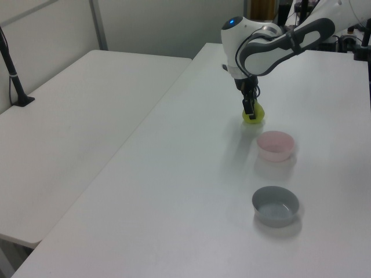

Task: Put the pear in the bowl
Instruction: 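Lift the grasped pear up off the table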

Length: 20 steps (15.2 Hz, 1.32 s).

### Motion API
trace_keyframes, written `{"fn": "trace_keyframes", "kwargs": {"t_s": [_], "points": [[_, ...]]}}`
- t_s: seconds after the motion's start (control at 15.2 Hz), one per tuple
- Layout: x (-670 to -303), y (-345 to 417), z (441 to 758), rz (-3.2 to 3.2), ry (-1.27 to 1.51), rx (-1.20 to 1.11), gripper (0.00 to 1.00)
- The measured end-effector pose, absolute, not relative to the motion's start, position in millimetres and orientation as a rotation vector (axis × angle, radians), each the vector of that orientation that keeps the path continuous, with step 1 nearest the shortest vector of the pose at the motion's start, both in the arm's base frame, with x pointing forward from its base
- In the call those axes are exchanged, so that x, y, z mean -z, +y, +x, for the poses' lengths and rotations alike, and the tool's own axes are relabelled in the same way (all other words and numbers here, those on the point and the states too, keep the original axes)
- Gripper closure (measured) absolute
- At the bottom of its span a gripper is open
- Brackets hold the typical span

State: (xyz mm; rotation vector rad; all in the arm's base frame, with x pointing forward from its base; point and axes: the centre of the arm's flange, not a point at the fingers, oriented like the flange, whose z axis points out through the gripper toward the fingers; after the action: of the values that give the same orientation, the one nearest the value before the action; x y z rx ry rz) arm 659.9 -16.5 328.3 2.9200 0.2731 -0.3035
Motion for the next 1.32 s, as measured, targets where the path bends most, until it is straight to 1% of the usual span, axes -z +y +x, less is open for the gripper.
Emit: {"fn": "trace_keyframes", "kwargs": {"t_s": [0.07, 0.13, 0.53, 0.66, 0.72, 0.92, 1.05, 1.18, 1.32], "points": [[-328.7, -16.2, 660.0, 2.92, 0.274, 0.302, 0.28], [-331.5, -15.7, 660.2, 2.921, 0.274, 0.295, 0.34], [-335.3, -15.8, 660.2, 2.922, 0.273, 0.286, 0.36], [-359.3, -17.9, 661.2, 2.928, 0.264, 0.233, 0.36], [-377.0, -20.7, 659.9, 2.931, 0.261, 0.205, 0.36], [-444.0, -30.9, 645.9, 2.946, 0.266, 0.127, 0.36], [-496.6, -35.3, 627.3, 2.961, 0.264, 0.075, 0.36], [-521.3, -36.5, 614.2, 2.978, 0.262, 0.069, 0.36], [-530.2, -35.5, 607.8, 2.994, 0.26, 0.077, 0.36]]}}
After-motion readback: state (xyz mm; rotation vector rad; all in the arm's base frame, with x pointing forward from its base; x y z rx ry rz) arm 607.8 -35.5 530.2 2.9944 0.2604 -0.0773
